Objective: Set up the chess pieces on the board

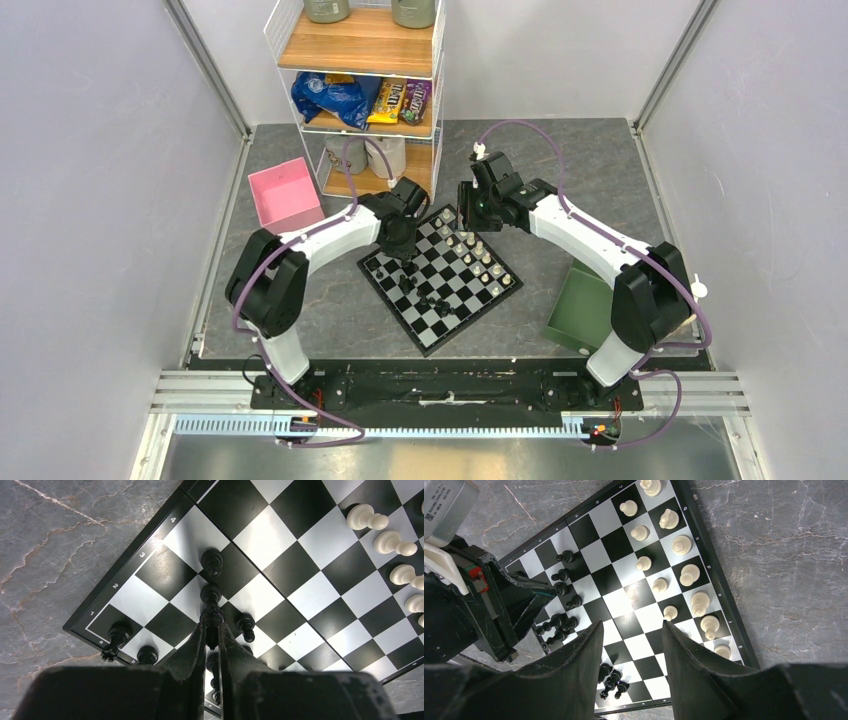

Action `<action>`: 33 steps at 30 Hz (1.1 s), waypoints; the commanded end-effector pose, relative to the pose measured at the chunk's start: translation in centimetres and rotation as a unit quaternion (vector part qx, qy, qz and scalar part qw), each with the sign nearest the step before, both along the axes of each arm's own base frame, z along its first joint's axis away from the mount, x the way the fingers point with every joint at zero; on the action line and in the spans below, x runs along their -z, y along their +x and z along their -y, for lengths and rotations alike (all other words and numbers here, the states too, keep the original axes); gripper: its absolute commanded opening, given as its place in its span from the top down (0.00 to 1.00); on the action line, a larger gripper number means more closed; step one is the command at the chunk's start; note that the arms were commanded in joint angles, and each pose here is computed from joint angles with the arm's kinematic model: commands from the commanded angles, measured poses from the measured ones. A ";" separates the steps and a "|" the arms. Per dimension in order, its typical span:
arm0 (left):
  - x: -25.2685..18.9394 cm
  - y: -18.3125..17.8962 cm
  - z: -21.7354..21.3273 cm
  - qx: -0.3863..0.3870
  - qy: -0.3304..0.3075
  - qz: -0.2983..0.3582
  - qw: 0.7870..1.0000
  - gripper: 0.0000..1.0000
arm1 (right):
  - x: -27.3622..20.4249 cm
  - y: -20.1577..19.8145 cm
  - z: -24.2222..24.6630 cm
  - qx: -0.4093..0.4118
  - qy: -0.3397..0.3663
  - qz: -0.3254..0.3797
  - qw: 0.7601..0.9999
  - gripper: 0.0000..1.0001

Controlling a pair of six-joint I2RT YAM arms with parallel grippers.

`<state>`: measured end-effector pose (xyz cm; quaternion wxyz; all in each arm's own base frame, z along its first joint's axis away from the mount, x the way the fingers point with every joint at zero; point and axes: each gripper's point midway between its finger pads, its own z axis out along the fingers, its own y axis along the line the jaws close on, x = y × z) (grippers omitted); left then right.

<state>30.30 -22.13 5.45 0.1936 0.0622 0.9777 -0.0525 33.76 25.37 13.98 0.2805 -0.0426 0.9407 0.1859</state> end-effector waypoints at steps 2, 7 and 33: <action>-3.7 0.9 -0.7 -0.003 -0.005 0.045 0.999 0.94 | -1.2 0.9 -0.3 0.002 0.011 0.017 1.000 0.45; -4.6 0.6 -1.4 -0.005 -0.002 0.050 0.999 0.93 | -1.2 0.9 -0.4 0.002 0.013 0.016 1.000 0.45; -3.1 -4.0 -4.5 -0.009 0.018 0.010 1.000 0.95 | -1.3 0.3 -0.3 0.002 0.019 0.012 1.000 0.45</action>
